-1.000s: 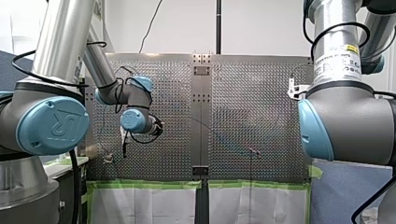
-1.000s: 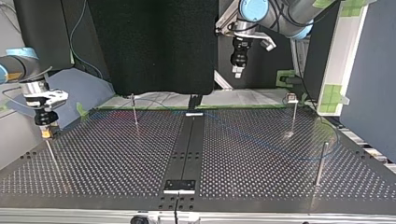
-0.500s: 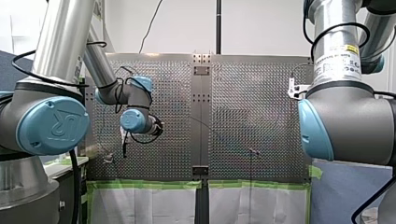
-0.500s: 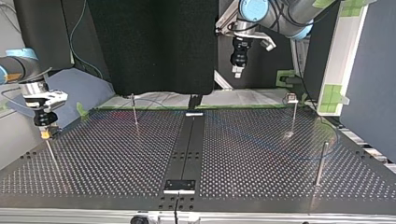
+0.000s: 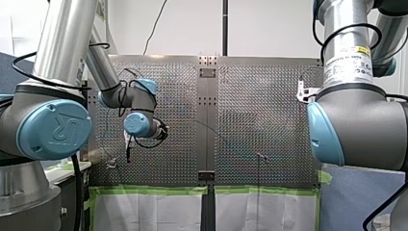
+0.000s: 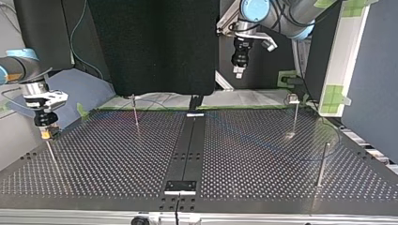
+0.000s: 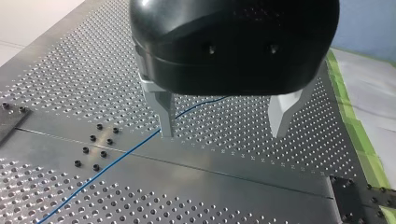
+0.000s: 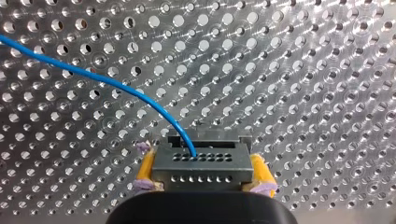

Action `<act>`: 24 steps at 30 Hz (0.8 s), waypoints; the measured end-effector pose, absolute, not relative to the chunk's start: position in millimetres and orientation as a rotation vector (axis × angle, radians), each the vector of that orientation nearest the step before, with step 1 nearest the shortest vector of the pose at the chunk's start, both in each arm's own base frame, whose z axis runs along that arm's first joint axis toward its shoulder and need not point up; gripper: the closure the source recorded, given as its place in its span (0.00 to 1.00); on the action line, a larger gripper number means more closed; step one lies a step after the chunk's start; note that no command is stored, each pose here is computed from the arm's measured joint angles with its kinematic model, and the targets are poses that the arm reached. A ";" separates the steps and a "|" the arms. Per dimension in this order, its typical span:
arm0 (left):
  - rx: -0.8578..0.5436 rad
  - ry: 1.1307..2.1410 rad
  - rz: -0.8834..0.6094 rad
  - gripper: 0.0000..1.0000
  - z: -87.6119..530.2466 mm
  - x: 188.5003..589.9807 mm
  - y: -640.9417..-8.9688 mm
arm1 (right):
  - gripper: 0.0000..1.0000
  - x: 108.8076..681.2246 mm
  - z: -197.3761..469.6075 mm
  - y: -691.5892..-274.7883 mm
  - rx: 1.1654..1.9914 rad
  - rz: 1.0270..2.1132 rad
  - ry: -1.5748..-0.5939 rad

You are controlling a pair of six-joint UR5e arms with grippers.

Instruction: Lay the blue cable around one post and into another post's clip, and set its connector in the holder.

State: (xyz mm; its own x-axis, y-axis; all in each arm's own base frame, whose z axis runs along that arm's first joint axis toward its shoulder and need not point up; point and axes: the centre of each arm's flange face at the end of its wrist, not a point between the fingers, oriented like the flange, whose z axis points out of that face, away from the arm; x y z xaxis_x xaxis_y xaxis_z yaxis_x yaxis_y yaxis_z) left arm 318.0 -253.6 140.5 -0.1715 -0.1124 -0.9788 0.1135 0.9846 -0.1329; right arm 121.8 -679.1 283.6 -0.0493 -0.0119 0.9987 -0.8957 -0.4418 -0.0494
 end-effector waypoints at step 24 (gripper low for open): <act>0.001 1.732 -0.198 0.00 140.5 317.9 -253.5 | 1.00 126.6 286.8 -681.9 1.507 1.601 -0.995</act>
